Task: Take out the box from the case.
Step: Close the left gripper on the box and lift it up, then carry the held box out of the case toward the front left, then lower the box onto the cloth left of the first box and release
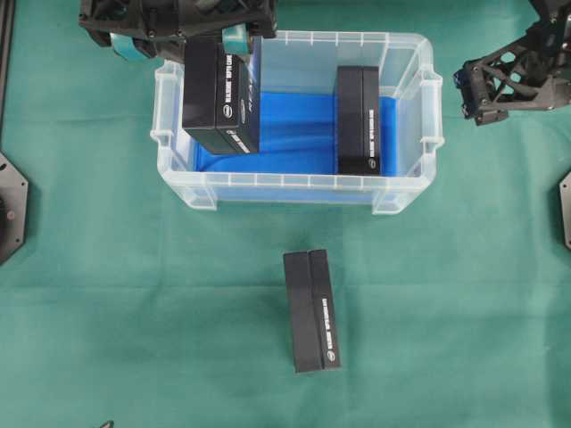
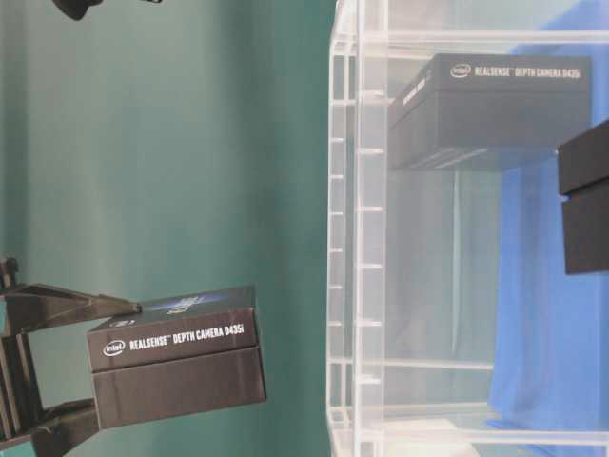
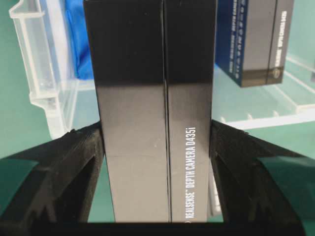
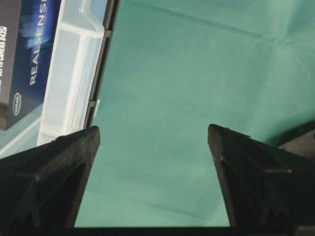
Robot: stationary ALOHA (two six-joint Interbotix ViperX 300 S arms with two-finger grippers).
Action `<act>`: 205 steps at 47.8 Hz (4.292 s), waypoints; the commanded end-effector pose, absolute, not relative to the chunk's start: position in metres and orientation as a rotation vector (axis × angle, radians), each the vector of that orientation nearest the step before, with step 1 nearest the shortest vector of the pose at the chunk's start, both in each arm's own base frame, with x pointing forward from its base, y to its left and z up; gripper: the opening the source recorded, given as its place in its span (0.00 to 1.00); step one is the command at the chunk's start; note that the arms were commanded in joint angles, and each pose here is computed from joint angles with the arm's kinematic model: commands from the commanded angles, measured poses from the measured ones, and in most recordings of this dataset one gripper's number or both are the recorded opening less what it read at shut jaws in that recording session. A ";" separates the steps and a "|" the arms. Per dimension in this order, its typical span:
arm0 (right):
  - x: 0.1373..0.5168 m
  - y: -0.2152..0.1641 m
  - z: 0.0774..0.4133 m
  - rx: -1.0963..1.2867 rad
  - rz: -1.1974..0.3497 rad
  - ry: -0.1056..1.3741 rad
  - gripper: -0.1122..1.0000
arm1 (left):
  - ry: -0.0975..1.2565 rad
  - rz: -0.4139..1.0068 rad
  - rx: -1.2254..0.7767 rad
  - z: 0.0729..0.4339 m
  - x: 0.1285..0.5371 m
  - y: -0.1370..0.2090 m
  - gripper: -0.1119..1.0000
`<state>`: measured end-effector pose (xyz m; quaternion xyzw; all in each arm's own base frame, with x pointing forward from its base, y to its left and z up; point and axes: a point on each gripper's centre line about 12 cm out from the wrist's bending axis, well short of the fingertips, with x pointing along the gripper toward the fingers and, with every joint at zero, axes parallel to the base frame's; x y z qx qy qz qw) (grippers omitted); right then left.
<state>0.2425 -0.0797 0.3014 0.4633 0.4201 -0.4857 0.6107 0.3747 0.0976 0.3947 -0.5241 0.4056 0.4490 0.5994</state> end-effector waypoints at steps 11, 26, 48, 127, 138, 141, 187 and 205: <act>0.241 -0.079 0.307 1.076 -1.109 0.951 0.88 | 0.887 1.006 -1.223 0.415 0.366 0.095 0.65; 0.241 -0.079 0.308 1.080 -1.104 0.950 0.88 | 0.885 1.005 -1.223 0.416 0.366 0.095 0.65; 0.241 -0.078 0.308 1.082 -1.101 0.952 0.88 | 0.898 0.986 -1.211 0.416 0.368 0.086 0.65; 0.241 -0.072 0.307 1.069 -1.090 0.974 0.88 | 1.028 0.957 -1.352 0.404 0.348 -0.119 0.65; 0.241 -0.072 0.307 1.068 -1.090 0.976 0.88 | 1.046 0.985 -1.326 0.392 0.343 -0.117 0.65; 0.242 -0.072 0.307 1.067 -1.088 0.975 0.88 | 1.051 0.997 -1.316 0.386 0.341 -0.116 0.65; 0.241 -0.072 0.307 1.076 -1.095 0.972 0.88 | 1.094 0.975 -1.262 0.225 0.318 -0.119 0.65; 0.241 -0.072 0.307 1.080 -1.095 0.972 0.88 | 1.083 0.941 -1.282 0.189 0.325 -0.122 0.65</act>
